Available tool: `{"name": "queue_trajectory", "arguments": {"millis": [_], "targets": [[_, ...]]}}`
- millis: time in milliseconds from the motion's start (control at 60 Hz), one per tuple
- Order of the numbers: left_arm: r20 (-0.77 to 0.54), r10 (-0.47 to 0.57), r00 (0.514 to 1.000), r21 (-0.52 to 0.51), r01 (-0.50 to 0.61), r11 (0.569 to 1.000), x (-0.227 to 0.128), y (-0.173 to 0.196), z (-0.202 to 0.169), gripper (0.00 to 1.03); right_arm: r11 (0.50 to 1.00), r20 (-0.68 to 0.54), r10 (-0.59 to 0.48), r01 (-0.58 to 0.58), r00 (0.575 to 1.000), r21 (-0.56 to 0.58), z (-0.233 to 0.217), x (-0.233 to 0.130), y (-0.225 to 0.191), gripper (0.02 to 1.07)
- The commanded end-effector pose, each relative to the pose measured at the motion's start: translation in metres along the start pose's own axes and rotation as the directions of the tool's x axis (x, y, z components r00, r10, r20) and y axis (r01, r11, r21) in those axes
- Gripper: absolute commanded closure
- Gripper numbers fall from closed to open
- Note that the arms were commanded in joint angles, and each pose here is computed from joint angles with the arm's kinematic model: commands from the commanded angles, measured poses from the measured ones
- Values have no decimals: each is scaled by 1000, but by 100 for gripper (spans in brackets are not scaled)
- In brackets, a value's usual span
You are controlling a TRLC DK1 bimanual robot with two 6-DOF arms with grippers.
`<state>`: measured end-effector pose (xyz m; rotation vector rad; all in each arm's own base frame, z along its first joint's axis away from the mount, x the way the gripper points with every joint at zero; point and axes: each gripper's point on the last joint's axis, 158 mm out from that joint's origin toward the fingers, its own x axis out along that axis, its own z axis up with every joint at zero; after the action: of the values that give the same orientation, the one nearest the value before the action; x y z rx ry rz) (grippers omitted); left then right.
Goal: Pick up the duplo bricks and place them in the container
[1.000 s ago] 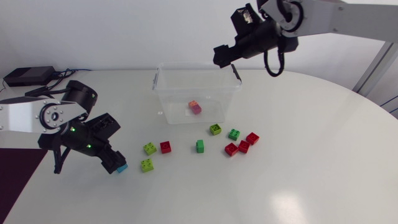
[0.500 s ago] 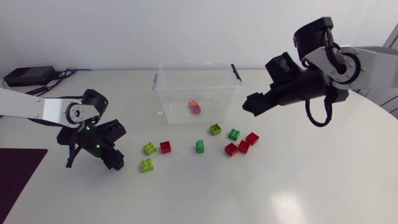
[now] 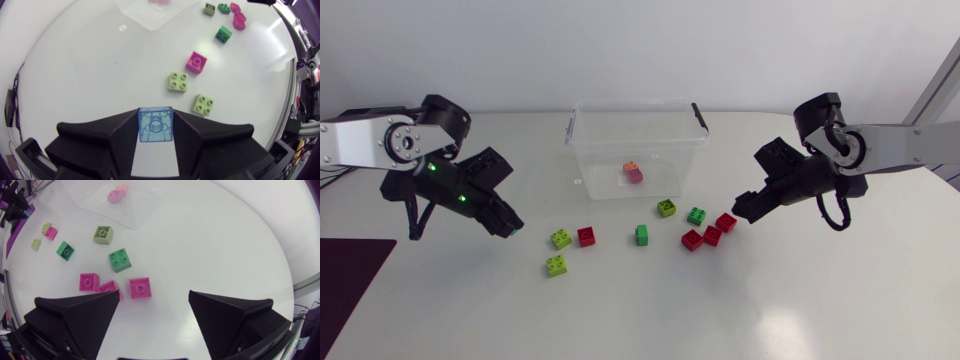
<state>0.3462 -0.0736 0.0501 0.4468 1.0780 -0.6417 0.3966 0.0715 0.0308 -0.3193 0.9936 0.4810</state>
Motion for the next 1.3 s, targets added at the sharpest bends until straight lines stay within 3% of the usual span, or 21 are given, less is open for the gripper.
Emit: {"name": "queue_trajectory", "arguments": {"millis": [0, 167, 367, 633, 717, 767, 833, 850, 867, 917, 1100, 1150, 1183, 1200, 1250, 1283], "targets": [[100, 4, 995, 5, -4, 1000, -25, -2, 34, 87, 999, -45, 21, -22, 999, -36, -18, 19, 1, 7], [199, 10, 980, -5, -9, 1000, -47, -4, 75, 87, 998, -84, 35, -40, 996, -50, -29, 39, 0, 7], [373, 27, 928, -46, -11, 999, -74, -1, 133, 87, 996, -97, 34, -42, 995, -82, -30, 55, 1, 10], [500, 18, 866, -72, 21, 997, -81, -4, 190, 87, 991, -100, 46, -58, 994, -121, -22, 70, 12, 13], [529, 9, 848, -70, 33, 997, -77, -8, 206, 87, 990, -109, 52, -66, 993, -126, -23, 74, 16, 26], [541, 3, 841, -68, 40, 997, -74, -10, 214, 87, 989, -110, 53, -67, 993, -130, -24, 76, 18, 40], [556, 2, 831, -78, 50, 996, -70, -9, 224, 87, 989, -105, 49, -64, 993, -134, -24, 77, 19, 63], [564, 1, 826, -81, 55, 995, -68, -9, 229, 87, 989, -101, 44, -58, 994, -136, -23, 76, 18, 75], [565, 0, 825, -83, 57, 995, -66, -9, 231, 87, 989, -101, 44, -58, 994, -136, -23, 76, 18, 77], [581, 1, 814, -98, 69, 993, -63, -6, 240, 87, 989, -88, 39, -50, 995, -136, -20, 71, 18, 82], [606, 33, 795, -121, 51, 991, -43, -4, 271, 86, 990, -44, 15, -21, 999, -138, -6, 39, 14, 82], [606, 73, 792, -140, 15, 990, -35, 1, 278, 83, 990, -26, 8, -12, 1000, -143, 0, 27, 14, 82], [605, 98, 790, -150, -7, 989, -30, 5, 281, 75, 989, -18, 7, -10, 1000, -146, 4, 21, 16, 82], [596, 149, 789, -178, -51, 983, -23, 13, 283, 50, 988, 10, 2, -1, 1000, -154, 14, 8, 19, 82], [588, 198, 784, -200, -95, 975, -18, 22, 282, 27, 986, 34, 1, 5, 999, -165, 24, -4, 24, 82], [580, 211, 787, -207, -109, 972, -15, 25, 280, 19, 986, 46, 1, 7, 999, -168, 29, -12, 27, 82]]}}
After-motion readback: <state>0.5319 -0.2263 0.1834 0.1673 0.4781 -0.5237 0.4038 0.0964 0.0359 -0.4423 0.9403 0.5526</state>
